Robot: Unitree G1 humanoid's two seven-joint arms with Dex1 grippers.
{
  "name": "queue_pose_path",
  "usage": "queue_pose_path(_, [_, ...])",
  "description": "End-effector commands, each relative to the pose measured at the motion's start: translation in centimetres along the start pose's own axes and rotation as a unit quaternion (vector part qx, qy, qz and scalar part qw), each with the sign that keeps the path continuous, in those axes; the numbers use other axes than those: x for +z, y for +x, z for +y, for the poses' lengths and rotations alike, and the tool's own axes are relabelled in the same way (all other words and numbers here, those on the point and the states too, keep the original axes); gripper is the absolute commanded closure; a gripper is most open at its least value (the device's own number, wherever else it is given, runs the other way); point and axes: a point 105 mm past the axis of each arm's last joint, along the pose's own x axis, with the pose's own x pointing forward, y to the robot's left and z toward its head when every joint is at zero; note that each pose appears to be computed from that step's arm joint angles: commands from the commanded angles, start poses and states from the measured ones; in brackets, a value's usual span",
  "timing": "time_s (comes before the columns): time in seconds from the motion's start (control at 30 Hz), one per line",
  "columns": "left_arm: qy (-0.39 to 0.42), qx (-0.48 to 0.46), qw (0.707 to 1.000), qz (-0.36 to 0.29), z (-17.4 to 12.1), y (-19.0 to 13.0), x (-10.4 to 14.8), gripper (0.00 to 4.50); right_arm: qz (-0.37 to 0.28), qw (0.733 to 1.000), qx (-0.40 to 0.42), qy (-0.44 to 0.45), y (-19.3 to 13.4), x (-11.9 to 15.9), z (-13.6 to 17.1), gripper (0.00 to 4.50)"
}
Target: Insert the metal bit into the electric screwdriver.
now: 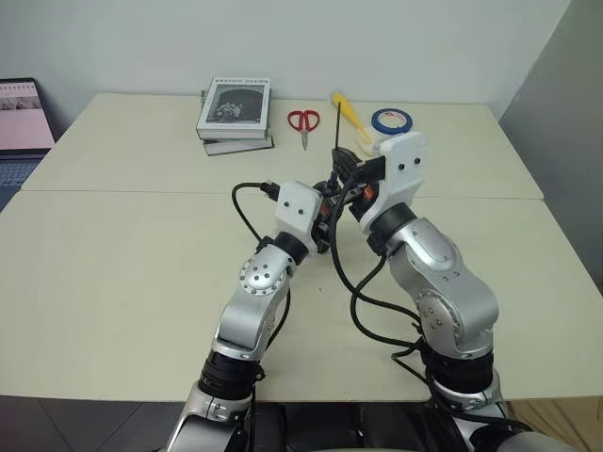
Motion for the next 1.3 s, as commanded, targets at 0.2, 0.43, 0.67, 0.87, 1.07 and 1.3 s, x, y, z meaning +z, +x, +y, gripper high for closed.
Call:
queue_pose_path(0.2, [0.010,0.000,1.000,-0.017,-0.1,0.2,0.8,2.87,0.012,1.000,0.003,0.004,-0.4,0.3,0.1,4.50])
queue_pose_path(0.43, [0.010,0.000,1.000,-0.017,-0.1,0.2,0.8,2.87,0.020,1.000,0.000,0.009,-0.4,0.5,0.5,4.50])
queue_pose_path(0.67, [0.010,-0.001,1.000,-0.017,-0.2,0.2,0.8,2.87,0.019,1.000,-0.014,0.009,-0.5,0.5,-0.3,3.70])
queue_pose_path(0.87, [0.008,-0.002,1.000,-0.017,-0.3,0.2,0.8,2.87,0.005,1.000,-0.012,0.007,-0.6,1.3,-0.7,2.18])
queue_pose_path(1.07, [0.006,-0.002,1.000,-0.022,-0.2,0.4,1.0,2.87,-0.027,1.000,0.002,0.003,-1.6,3.3,-1.7,0.82])
queue_pose_path(1.3, [0.012,-0.007,0.999,-0.040,0.4,0.9,2.1,2.87,-0.040,0.997,0.063,-0.002,-3.7,4.8,-2.7,0.00])
